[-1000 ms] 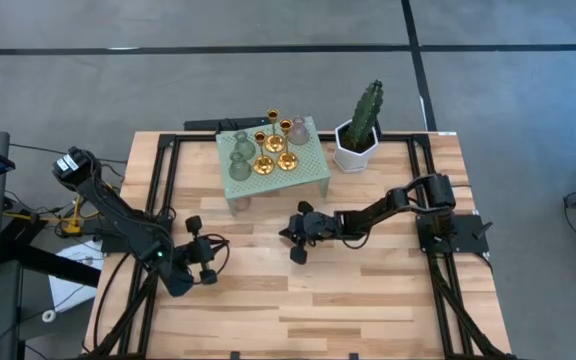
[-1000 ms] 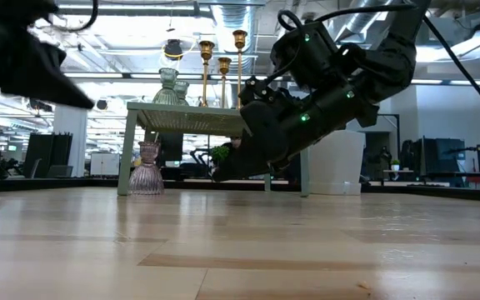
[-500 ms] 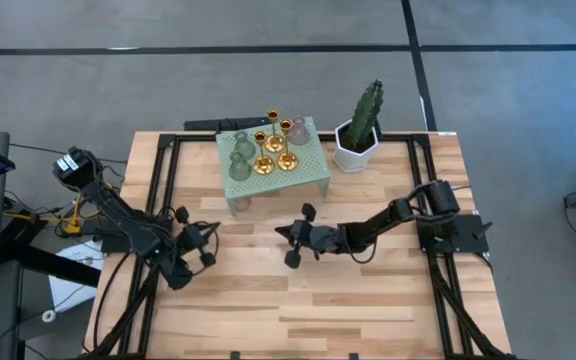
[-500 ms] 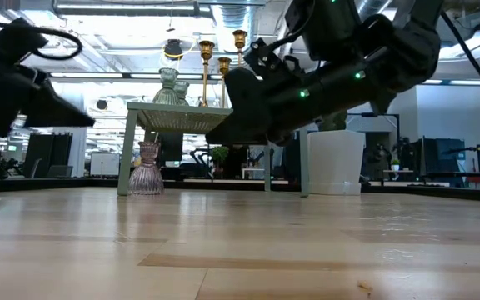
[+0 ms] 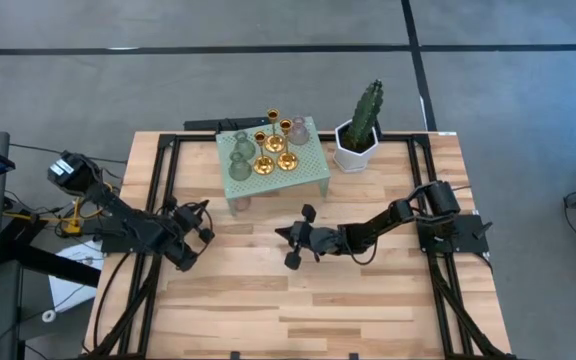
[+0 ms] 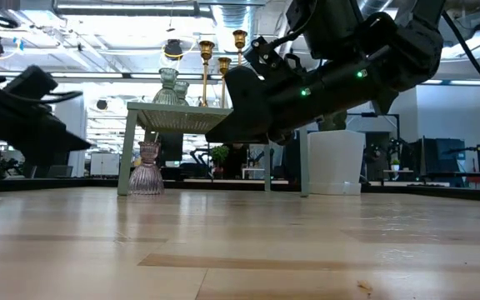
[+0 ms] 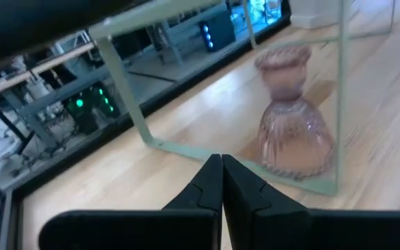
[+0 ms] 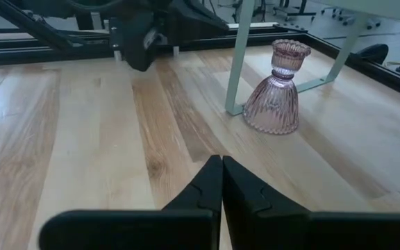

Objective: Pick & Place candle stick holders
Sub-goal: Put the pink glass candle holder on the shelf

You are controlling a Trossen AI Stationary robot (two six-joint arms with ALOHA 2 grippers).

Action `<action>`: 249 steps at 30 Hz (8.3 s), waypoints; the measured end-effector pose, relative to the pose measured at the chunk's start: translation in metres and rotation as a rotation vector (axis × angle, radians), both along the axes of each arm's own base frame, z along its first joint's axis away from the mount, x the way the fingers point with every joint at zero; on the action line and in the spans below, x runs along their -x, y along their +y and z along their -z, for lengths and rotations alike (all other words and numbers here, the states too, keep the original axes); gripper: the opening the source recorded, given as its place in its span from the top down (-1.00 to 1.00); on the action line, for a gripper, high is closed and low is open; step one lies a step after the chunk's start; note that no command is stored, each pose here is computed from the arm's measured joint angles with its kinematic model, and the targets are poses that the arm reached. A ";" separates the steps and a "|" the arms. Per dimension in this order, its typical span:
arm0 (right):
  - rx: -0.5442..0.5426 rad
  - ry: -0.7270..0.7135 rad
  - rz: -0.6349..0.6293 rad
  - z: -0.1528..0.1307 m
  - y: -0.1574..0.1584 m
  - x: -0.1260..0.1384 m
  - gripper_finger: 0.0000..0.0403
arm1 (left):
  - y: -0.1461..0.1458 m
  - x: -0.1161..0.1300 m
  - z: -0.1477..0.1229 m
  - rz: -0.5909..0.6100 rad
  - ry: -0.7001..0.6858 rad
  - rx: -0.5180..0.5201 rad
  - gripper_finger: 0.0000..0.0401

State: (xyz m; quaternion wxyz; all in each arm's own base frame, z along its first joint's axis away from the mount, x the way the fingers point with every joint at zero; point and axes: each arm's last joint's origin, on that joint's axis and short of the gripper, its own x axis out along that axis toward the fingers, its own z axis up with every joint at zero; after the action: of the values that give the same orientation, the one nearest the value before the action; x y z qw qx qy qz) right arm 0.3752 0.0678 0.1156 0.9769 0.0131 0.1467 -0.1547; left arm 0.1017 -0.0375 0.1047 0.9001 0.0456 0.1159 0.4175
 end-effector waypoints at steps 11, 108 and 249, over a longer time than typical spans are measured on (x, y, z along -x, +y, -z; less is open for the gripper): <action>0.009 -0.012 -0.008 -0.002 -0.001 -0.001 1.00 | 0.000 -0.001 0.002 -0.005 -0.032 0.049 0.99; 0.024 0.021 0.004 0.001 -0.008 -0.001 1.00 | 0.107 -0.044 -0.026 0.613 -0.149 0.255 0.99; -0.070 -0.067 -0.020 0.050 -0.102 -0.124 -0.34 | 0.105 -0.045 -0.025 0.705 -0.129 0.215 0.99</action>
State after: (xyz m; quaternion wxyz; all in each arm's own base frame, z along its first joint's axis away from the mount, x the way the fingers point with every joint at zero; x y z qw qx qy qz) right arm 0.4994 -0.0342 0.0656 0.9817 0.0511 0.1193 -0.1392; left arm 0.1464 0.0678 0.1301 0.9937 -0.0388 0.0793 0.0693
